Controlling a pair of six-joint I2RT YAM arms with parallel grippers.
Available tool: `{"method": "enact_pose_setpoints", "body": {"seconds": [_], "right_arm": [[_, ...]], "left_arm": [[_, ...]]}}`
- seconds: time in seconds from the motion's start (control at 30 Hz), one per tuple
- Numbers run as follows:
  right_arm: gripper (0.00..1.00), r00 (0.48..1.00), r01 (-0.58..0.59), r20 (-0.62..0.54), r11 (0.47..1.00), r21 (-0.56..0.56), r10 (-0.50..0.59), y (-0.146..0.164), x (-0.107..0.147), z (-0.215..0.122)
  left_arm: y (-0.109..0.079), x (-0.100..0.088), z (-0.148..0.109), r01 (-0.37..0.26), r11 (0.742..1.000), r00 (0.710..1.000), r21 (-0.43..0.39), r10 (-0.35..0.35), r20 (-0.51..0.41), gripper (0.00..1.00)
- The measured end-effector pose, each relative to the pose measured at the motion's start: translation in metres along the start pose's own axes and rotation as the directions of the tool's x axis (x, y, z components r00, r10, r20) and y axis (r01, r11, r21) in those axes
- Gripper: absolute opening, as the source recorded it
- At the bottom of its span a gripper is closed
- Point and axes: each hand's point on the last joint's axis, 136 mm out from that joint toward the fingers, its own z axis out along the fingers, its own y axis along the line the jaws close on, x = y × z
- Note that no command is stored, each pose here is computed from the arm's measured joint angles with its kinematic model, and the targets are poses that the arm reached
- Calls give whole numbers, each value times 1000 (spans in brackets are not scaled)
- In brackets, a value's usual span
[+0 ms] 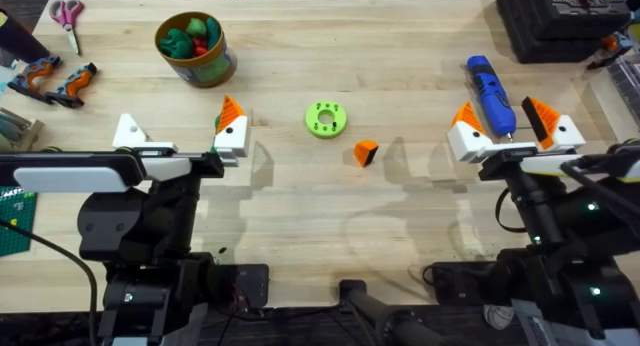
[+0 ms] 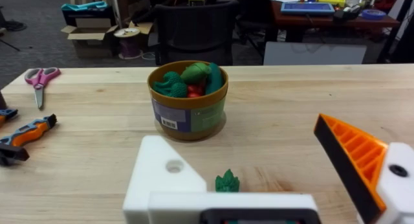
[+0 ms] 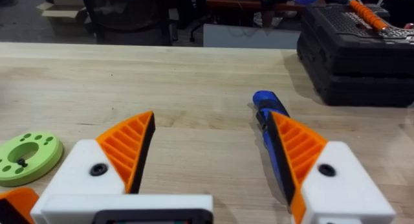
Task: Pick up the gripper from the table and insert it into the empty holder that is missing its gripper. Then pick up a screw, insert it into the mounting hole, and use the screwdriver to tighten it. Finally, clean up the table by picking up the vegetable and placing it into the bucket.
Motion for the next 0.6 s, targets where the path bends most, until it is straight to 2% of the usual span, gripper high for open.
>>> {"method": "enact_pose_setpoints", "body": {"seconds": [0.37,0.5,0.6], "right_arm": [[993,1000,-1,-10,1000,0,1,0,2,0],[993,1000,-2,-29,1000,1,2,0,5,-1],[993,995,-4,-103,1000,-2,3,1,9,-8]], "left_arm": [[0,3,0,0,1000,1000,0,0,-13,986],[0,16,-1,0,1000,998,0,0,-67,986],[0,17,-5,0,1000,994,-1,0,-111,986]]}}
